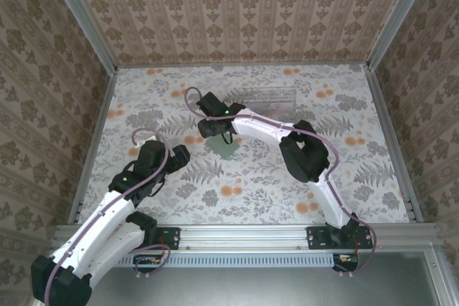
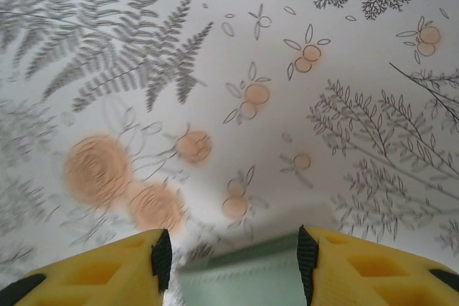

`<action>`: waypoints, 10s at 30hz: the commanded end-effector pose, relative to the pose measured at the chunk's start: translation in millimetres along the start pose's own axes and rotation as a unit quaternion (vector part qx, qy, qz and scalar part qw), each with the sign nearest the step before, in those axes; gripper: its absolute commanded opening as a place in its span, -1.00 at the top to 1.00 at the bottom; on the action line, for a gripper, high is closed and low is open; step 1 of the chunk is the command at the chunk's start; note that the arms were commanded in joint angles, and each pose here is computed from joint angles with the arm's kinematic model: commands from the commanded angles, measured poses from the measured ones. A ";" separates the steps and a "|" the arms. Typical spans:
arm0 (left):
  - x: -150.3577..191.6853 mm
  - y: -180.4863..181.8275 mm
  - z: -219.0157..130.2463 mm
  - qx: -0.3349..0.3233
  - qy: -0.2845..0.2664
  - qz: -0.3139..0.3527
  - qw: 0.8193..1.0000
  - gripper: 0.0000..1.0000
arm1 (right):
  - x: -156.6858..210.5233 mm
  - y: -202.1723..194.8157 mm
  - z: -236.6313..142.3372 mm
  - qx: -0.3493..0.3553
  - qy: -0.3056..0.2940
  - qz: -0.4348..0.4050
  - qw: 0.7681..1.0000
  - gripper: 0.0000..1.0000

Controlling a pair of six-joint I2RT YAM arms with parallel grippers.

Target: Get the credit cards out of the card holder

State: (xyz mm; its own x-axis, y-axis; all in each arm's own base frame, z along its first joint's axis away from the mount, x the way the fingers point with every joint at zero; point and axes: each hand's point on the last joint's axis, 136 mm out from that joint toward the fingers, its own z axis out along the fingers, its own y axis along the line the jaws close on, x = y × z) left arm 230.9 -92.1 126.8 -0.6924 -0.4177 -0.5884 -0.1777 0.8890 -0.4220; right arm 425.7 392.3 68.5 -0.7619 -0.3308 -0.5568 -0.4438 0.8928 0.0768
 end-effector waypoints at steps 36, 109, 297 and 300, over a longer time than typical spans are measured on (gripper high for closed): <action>49.1 -96.1 35.2 0.109 0.038 0.089 0.989 -1.00 | 153.3 -86.3 -112.7 0.109 0.013 0.083 0.991 0.00; 53.7 -89.0 41.7 0.070 0.059 0.105 0.990 -1.00 | 218.7 -44.5 -115.5 0.113 0.105 -0.005 0.988 0.11; 209.0 -116.5 110.6 0.039 0.379 -0.028 0.924 1.00 | 188.6 -25.2 -111.5 -0.109 -0.007 0.228 0.967 1.00; 210.0 -108.5 110.5 0.022 0.381 -0.017 0.924 1.00 | 186.2 -34.6 -120.4 -0.102 -0.019 0.229 0.968 1.00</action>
State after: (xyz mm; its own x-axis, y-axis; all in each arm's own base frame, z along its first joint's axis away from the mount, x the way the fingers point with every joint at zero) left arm 219.6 -334.2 30.1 -0.9815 -0.1829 -0.0560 -0.1029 0.7520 -0.6511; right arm 237.1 264.5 44.5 -0.9061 0.0663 -0.4177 -0.1447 0.8795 0.4535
